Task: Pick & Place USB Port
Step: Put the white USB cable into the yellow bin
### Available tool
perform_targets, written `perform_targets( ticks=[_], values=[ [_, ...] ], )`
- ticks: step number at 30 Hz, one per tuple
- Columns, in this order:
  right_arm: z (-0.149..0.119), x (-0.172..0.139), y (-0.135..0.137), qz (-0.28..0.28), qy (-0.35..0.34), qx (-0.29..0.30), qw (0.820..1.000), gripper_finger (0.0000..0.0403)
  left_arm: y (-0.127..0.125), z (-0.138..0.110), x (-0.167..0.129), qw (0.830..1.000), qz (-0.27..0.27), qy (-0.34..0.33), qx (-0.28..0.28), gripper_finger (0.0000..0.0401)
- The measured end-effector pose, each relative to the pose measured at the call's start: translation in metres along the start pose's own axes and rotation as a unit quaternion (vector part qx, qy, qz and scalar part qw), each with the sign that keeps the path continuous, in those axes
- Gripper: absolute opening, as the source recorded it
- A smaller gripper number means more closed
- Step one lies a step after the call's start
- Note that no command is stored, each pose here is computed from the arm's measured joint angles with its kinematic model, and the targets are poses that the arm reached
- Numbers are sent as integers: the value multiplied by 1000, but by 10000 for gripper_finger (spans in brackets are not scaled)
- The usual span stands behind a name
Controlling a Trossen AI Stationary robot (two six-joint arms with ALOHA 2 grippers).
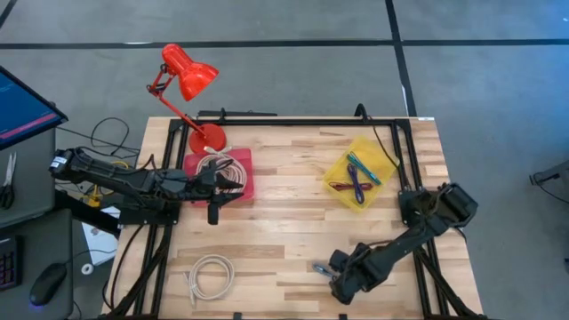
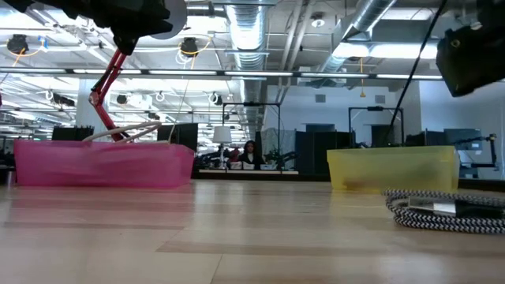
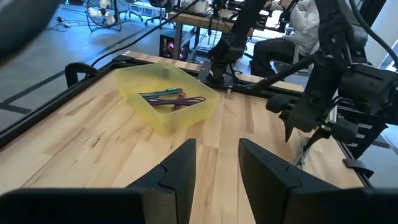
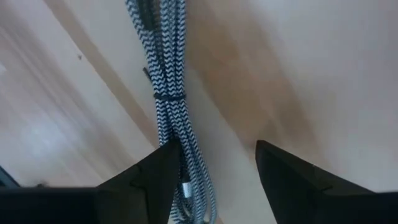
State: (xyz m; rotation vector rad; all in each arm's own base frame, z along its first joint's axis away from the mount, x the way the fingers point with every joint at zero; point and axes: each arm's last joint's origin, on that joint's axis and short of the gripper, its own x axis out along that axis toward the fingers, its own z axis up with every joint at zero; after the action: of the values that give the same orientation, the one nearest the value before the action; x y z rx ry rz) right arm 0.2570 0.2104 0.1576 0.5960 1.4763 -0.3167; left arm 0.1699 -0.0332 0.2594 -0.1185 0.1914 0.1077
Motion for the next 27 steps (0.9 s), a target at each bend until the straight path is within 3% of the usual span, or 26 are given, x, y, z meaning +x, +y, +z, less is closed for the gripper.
perform_targets(
  ticks=[9,18,27],
  values=[
    [-1,8,5,-8,11,-4,1000,166,0,-1,0,1000,1,5,2,120],
    [-2,8,8,3,10,-22,1000,15,0,-1,0,1000,1,7,0,120],
    [-1,-7,1,3,12,-40,999,7,0,-2,0,1000,2,9,-2,120]
  ],
)
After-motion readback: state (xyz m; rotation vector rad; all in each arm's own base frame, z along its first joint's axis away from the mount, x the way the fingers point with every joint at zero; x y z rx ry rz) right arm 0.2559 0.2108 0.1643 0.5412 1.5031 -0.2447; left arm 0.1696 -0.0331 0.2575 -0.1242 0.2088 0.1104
